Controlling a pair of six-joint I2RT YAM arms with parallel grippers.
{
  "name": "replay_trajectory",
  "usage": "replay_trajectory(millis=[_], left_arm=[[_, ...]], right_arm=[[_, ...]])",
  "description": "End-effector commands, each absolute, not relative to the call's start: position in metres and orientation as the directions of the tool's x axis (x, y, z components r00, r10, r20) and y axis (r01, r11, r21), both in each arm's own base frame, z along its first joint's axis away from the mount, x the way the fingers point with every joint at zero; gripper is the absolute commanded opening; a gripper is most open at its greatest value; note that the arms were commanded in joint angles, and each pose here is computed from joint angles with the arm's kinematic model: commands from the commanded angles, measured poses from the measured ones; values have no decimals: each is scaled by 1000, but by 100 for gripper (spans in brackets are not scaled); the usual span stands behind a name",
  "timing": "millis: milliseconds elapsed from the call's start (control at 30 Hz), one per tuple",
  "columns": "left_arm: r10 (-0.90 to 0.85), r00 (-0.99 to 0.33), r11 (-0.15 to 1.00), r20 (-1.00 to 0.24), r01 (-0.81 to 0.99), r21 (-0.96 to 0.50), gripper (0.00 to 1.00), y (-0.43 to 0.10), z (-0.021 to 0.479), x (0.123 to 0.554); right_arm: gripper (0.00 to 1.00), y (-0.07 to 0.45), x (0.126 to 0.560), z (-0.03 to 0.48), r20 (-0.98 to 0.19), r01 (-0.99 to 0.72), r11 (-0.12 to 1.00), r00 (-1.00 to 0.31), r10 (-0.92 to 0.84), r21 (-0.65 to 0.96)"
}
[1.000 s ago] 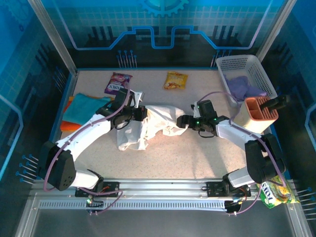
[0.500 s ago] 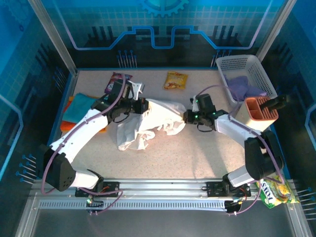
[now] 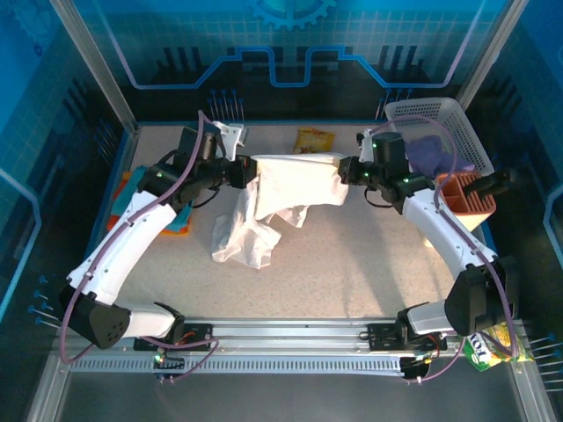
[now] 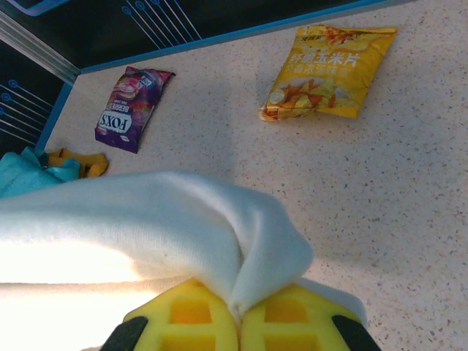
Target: Fold and stack the t-shirts
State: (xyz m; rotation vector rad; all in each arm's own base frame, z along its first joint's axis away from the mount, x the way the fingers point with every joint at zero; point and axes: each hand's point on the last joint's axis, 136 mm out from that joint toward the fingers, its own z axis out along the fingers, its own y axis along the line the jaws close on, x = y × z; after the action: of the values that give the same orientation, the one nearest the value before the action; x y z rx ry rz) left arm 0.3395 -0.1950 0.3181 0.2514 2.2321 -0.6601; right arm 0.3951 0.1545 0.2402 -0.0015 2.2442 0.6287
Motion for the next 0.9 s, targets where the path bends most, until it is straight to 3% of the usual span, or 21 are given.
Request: replay_trajectory(millis=[0, 200, 433, 500, 533, 633, 667, 767, 867], left_arm=[[-76, -642, 828, -763, 386, -407, 1, -187, 352, 326], [-147, -703, 724, -695, 402, -560, 2, -219, 334, 307], [-134, -733, 672, -666, 427, -605, 1, -300, 291, 285], [-133, -755, 658, -642, 417, -627, 6, -327, 278, 283], [-119, -768, 660, -630, 413, -628, 13, -341, 269, 283], [-39, -798, 709, -601, 402, -580, 53, -369, 239, 286], [-10, -813, 730, -582, 392, -560, 64, -371, 230, 288], [32, -817, 781, -576, 379, -496, 75, -360, 215, 290], [21, -831, 803, -557, 346, -486, 77, -330, 206, 287]], right_arm=[[0, 134, 403, 248, -702, -141, 908, -683, 200, 395], [3, 93, 398, 239, -661, -11, 946, -718, 218, 324], [7, 15, 381, 209, -599, 220, 946, -733, 322, 239], [11, -4, 378, 202, -587, 286, 935, -728, 354, 209], [17, -12, 376, 198, -576, 316, 928, -728, 371, 198], [65, -10, 375, 193, -558, 312, 924, -737, 382, 220], [76, -6, 374, 193, -552, 295, 926, -743, 378, 236], [92, 4, 368, 191, -536, 263, 931, -763, 362, 254], [100, 19, 359, 188, -536, 212, 945, -783, 318, 251]])
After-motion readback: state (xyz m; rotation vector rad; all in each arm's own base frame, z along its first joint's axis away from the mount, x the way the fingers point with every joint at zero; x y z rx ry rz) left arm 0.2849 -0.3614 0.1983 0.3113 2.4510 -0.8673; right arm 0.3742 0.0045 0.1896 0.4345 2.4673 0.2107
